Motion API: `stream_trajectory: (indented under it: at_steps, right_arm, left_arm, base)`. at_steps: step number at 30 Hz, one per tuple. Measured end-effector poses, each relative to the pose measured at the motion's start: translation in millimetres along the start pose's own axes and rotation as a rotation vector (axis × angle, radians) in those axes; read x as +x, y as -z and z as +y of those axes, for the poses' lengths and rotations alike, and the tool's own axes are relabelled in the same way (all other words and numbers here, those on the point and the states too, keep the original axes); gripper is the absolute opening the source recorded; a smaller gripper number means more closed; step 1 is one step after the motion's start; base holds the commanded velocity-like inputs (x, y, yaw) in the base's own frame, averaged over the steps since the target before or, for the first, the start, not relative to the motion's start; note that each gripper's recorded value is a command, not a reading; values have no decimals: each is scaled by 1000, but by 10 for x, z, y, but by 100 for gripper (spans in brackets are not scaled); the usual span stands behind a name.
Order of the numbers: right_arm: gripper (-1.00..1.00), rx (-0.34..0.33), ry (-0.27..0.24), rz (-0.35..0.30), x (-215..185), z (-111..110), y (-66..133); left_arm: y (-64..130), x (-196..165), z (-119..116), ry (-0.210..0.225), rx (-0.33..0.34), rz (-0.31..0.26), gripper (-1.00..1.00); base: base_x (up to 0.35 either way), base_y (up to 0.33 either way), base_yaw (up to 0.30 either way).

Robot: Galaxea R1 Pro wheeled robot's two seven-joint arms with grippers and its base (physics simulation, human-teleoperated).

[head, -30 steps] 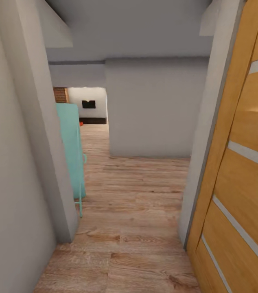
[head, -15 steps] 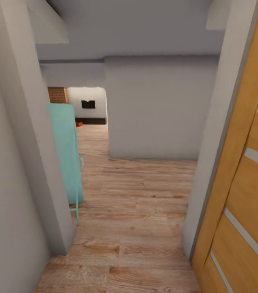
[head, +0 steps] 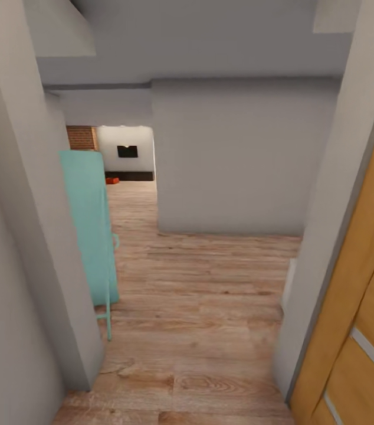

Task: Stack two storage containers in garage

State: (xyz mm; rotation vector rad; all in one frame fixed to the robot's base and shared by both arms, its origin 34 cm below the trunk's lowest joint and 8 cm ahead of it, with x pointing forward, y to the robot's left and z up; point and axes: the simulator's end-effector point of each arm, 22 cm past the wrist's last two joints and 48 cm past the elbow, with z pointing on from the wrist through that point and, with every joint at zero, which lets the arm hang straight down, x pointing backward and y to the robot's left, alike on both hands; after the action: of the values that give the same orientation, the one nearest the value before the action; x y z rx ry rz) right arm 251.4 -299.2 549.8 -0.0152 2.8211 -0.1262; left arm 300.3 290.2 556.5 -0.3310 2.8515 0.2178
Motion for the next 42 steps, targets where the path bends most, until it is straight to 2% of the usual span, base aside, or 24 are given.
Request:
stream_trajectory:
  at_steps: [15, 42]
  right_arm:
    - [100, -1, 1, 3, 7, 2, 0]
    - [100, -6, -18, 5, 11, 67, 2]
  left_arm:
    - [0, -1, 0, -1, 0, 0, 100]
    - [4, 13, -29, -5, 5, 4, 100]
  base:
    - [323, 70, 0]
    - [323, 2, 0]
